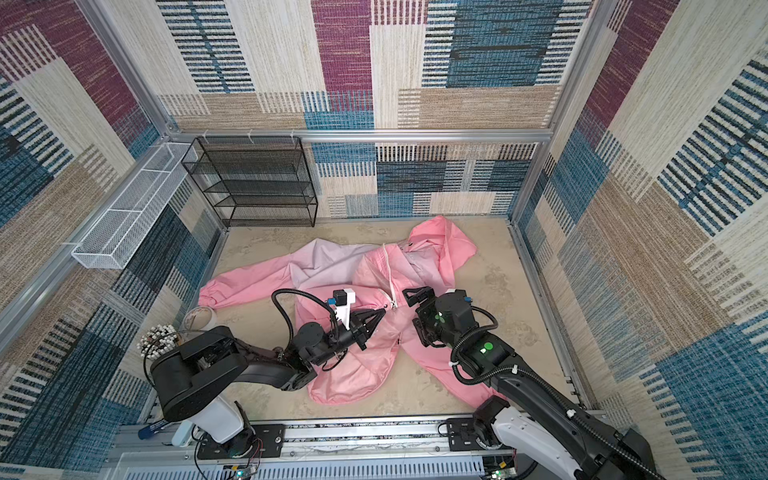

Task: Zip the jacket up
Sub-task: 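Move the right gripper to the zipper slider beside the left gripper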

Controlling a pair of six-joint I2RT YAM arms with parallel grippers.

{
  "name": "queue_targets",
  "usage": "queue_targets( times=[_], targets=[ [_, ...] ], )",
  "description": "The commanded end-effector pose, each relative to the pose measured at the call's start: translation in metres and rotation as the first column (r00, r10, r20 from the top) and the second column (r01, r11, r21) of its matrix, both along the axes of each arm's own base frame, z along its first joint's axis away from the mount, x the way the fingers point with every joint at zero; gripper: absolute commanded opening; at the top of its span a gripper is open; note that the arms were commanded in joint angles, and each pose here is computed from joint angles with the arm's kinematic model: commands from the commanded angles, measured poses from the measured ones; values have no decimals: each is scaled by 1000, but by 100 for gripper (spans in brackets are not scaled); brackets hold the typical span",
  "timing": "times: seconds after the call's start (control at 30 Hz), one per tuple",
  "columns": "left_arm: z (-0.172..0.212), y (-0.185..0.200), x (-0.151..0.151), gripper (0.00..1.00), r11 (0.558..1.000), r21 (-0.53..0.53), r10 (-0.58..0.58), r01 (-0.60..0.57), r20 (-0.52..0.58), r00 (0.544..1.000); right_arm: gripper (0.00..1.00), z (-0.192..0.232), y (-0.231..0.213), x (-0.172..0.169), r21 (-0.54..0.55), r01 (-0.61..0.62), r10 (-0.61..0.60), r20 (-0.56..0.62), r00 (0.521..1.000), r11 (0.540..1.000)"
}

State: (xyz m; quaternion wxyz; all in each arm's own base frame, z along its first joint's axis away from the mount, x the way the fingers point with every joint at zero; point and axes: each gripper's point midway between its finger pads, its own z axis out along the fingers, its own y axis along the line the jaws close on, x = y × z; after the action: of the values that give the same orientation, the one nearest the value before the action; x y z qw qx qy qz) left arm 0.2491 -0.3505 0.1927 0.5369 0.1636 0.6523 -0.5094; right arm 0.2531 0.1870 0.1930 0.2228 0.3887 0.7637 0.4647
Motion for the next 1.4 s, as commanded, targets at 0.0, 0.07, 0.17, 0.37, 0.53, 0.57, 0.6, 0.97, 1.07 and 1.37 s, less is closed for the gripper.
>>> queue_targets(
  times=[0.0,0.07,0.17,0.37,0.53,0.57,0.6,0.97,1.07,1.37],
  targets=[
    [7,2,-1,0,1000,-13,4,-4,31,1000,100,8,16,-4,78,-60,59,5,998,995],
    [7,2,-1,0,1000,-13,7,-7,31,999,99,14,24,-3,88,-89,88,16,996,992],
    [7,4,-3,0,1000,-12,10,-9,33,999,93,27,32,-2,102,-116,109,72,991,988],
    [9,5,-3,0,1000,-14,15,-15,37,999,81,39,39,-3,165,-145,127,111,986,976],
    [9,4,-2,0,1000,-14,15,-14,38,999,81,41,41,-3,186,-148,128,119,985,971],
    [9,4,-3,0,1000,-14,13,-13,38,999,81,41,42,-2,187,-150,129,121,984,971],
    [9,4,-3,0,1000,-14,14,-13,36,999,81,41,43,-2,190,-154,132,123,983,970],
    [8,4,-3,0,1000,-14,15,-15,34,999,80,37,48,3,211,-159,131,142,981,965],
    [8,4,-3,0,1000,-12,15,-15,35,999,78,41,48,4,220,-159,127,154,980,962],
    [6,5,-3,0,1000,-10,17,-17,32,999,75,47,47,2,233,-163,125,168,978,959]
  ],
)
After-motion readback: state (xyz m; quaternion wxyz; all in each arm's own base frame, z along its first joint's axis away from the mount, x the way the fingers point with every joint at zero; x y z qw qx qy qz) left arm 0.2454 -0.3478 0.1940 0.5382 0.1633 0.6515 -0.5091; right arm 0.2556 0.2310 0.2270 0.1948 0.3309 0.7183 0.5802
